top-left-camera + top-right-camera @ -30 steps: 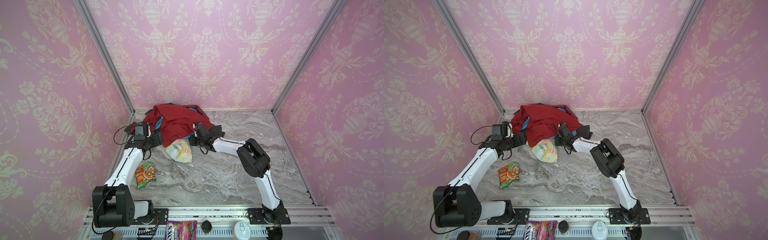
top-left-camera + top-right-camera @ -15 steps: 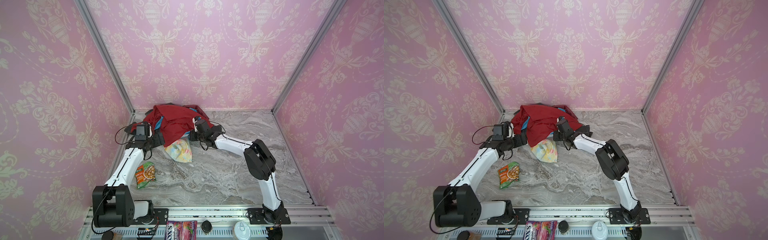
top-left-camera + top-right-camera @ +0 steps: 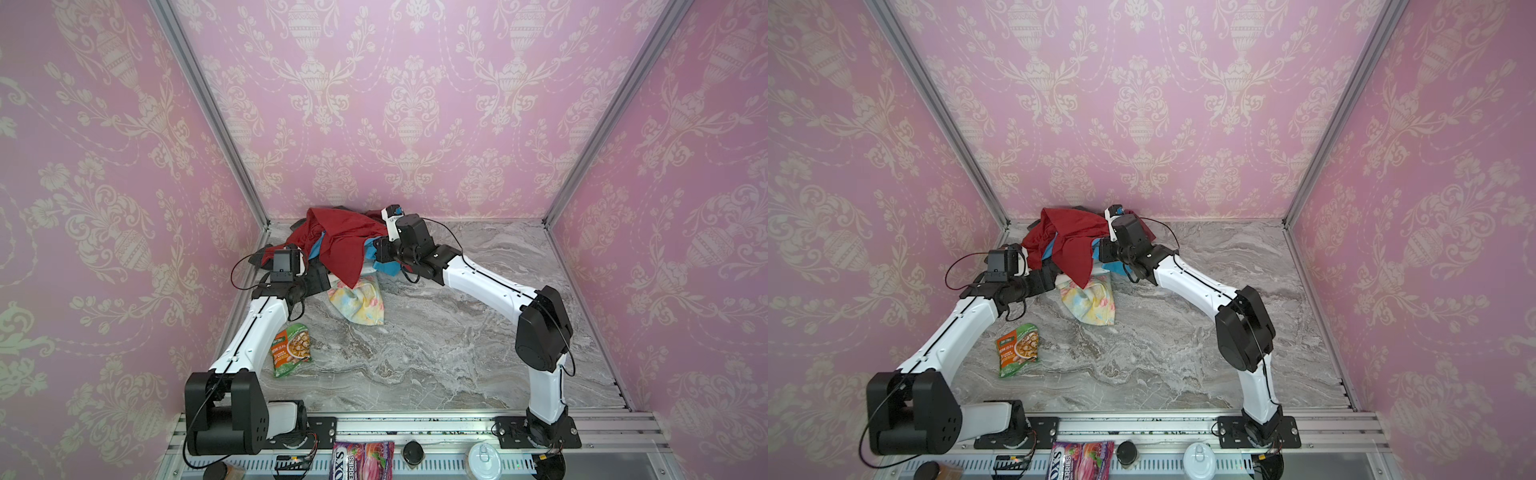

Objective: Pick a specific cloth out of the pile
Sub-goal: 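Grasp the turquoise shirt in the pile with the right gripper, then lift the turquoise shirt up out of the pile with the right gripper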

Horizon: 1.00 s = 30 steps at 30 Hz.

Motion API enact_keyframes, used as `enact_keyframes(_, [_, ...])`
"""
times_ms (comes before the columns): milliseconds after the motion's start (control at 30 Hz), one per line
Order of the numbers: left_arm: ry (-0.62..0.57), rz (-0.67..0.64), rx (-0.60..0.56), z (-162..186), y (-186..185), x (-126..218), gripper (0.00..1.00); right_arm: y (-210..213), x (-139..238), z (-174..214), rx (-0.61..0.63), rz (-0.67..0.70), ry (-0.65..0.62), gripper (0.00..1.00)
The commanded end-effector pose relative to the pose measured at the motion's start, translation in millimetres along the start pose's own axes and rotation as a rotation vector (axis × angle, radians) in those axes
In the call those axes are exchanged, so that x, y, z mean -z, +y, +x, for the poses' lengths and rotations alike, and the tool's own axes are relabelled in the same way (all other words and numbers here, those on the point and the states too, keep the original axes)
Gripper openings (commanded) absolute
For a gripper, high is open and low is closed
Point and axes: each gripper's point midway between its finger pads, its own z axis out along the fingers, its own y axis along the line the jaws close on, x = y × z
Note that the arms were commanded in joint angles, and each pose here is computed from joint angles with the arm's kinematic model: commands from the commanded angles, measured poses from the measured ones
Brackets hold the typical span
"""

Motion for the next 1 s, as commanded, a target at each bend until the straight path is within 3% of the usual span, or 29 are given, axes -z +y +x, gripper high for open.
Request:
enact_keyframes(0, [-0.014,0.017,-0.033,0,-4,5,0.95,29,16,-35,0.072,-0.072,-0.059,0.00])
enact_keyframes(767, [-0.035,0.014,-0.041,-2,-4,10,0.95,89,79,-167,0.157,-0.185,-0.395,0.00])
enact_keyframes(967, [-0.042,0.015,-0.045,-3,-4,11,0.95,92,93,-179,0.165,-0.181,-0.443,0.00])
